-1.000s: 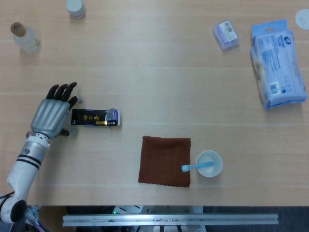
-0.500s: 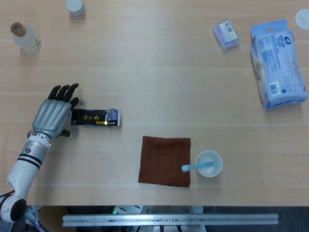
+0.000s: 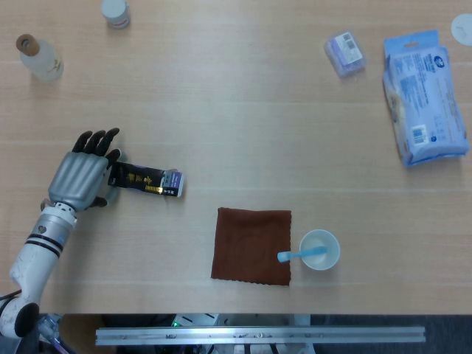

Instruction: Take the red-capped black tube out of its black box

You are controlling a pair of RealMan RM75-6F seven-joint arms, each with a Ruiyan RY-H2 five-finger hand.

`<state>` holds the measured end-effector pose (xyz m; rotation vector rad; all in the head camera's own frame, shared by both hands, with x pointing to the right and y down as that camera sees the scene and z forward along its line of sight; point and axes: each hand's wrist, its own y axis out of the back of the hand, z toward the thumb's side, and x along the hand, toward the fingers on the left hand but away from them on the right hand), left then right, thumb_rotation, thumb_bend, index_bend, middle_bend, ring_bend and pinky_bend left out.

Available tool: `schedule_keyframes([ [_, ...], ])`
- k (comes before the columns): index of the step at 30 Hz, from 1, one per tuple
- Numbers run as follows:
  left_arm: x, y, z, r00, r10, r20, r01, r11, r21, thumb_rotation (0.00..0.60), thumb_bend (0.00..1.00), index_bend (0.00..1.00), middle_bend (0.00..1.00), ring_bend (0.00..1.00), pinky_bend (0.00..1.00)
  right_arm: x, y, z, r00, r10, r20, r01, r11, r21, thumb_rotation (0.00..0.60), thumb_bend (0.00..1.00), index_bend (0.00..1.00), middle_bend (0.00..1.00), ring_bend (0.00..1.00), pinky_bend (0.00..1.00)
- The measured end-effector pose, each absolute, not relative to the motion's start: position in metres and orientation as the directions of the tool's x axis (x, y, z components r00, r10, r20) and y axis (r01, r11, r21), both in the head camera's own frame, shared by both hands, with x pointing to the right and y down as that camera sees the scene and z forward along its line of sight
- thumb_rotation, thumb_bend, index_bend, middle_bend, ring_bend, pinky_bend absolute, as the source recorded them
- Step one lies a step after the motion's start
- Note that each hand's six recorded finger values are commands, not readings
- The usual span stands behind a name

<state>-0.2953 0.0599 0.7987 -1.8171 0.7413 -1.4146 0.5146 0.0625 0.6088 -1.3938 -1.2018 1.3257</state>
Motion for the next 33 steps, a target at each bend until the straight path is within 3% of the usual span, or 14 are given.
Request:
schedule_keyframes([
  [19,-0.295,0.059,0.793,0.24,-0.8,0.55,-0.005,-0.567,-0.823,0.6,0.33,0.42,0.0,0.0,0.04,0.514,0.062,0.608,-0.019,0.983,-0.18,0.096,-0.177,-0.979,0.6,0.25,0.13,0.13,0.08,0.31],
  [33,-0.298,0.054,0.747,0.264,-0.849,0.458,0.17,-0.426,-0.889,0.6,0.33,0.43,0.0,0.0,0.04,0.51,0.061,0.608,-0.008,0.983,-0.181,0.094,-0.179,-0.979,0.6,0.25,0.13,0.13,0.08,0.31],
])
